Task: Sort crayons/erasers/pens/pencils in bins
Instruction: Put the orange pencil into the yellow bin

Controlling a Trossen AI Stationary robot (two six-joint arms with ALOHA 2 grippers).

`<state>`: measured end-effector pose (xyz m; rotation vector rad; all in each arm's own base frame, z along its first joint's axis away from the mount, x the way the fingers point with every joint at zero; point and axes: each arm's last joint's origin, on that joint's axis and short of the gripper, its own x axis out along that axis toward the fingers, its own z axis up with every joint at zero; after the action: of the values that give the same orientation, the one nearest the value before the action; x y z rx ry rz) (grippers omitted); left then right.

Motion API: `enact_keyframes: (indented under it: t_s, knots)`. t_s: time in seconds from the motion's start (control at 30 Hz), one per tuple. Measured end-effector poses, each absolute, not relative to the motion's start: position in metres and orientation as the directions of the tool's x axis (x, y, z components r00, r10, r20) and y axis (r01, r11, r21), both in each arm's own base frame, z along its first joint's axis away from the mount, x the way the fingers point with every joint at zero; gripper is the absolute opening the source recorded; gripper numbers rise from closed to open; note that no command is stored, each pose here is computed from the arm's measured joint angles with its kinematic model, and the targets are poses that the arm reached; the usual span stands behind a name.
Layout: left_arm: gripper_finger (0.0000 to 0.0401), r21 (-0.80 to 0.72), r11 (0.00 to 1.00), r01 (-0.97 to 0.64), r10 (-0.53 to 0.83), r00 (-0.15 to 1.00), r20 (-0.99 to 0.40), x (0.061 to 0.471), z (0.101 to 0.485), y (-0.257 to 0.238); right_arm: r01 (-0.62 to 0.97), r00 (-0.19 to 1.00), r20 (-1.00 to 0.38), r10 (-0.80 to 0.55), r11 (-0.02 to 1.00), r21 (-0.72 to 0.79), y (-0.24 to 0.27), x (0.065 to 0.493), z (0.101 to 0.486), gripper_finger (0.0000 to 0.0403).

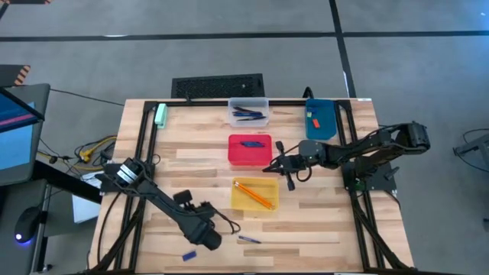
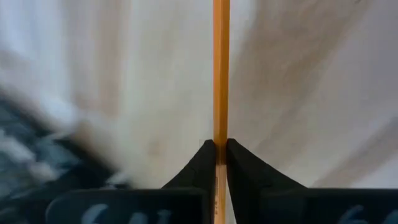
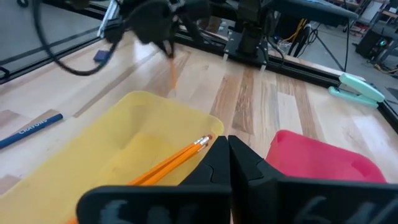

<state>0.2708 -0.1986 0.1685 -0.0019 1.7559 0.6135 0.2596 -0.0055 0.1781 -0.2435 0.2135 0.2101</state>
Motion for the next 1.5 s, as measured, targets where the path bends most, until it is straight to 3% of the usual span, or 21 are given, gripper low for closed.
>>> enact_keyframes:
  t_s: [0.13, 0.5, 0.7, 0.9, 1.27, 1.5]
  knots:
    - [0.0011, 0.492, 0.843, -0.217, 0.423, -0.300, -0.855, 0.269, 0.188, -0.197, -0.226, 0.954, -0.248, 0.171, 0.951, -0.213, -0.006, 0.259, 0.177, 0.0005]
    - [0.0011, 0.563, 0.815, -0.139, 0.567, -0.009, -0.824, 0.270, 0.224, -0.187, -0.203, 0.950, -0.279, 0.140, 0.956, -0.212, -0.011, 0.241, 0.196, 0.0004]
    - [0.0011, 0.633, 0.774, 0.014, 0.633, 0.037, -0.774, 0.284, 0.228, -0.164, -0.192, 0.955, -0.266, 0.130, 0.956, -0.221, -0.012, 0.223, 0.204, 0.0002]
    - [0.0011, 0.605, 0.773, 0.191, 0.601, 0.086, -0.795, 0.313, 0.227, -0.136, -0.143, 0.974, -0.204, 0.096, 0.962, -0.231, -0.016, 0.197, 0.206, 0.0002]
    - [0.0011, 0.582, 0.752, 0.309, 0.471, 0.365, -0.803, 0.379, 0.235, -0.102, -0.067, 0.979, -0.200, 0.029, 0.980, -0.187, -0.025, 0.170, 0.192, 0.0002]
    - [0.0011, 0.526, 0.758, 0.386, 0.417, 0.333, -0.846, 0.397, 0.210, -0.091, -0.049, 0.977, -0.214, 0.019, 0.989, -0.138, -0.026, 0.167, 0.185, 0.0002]
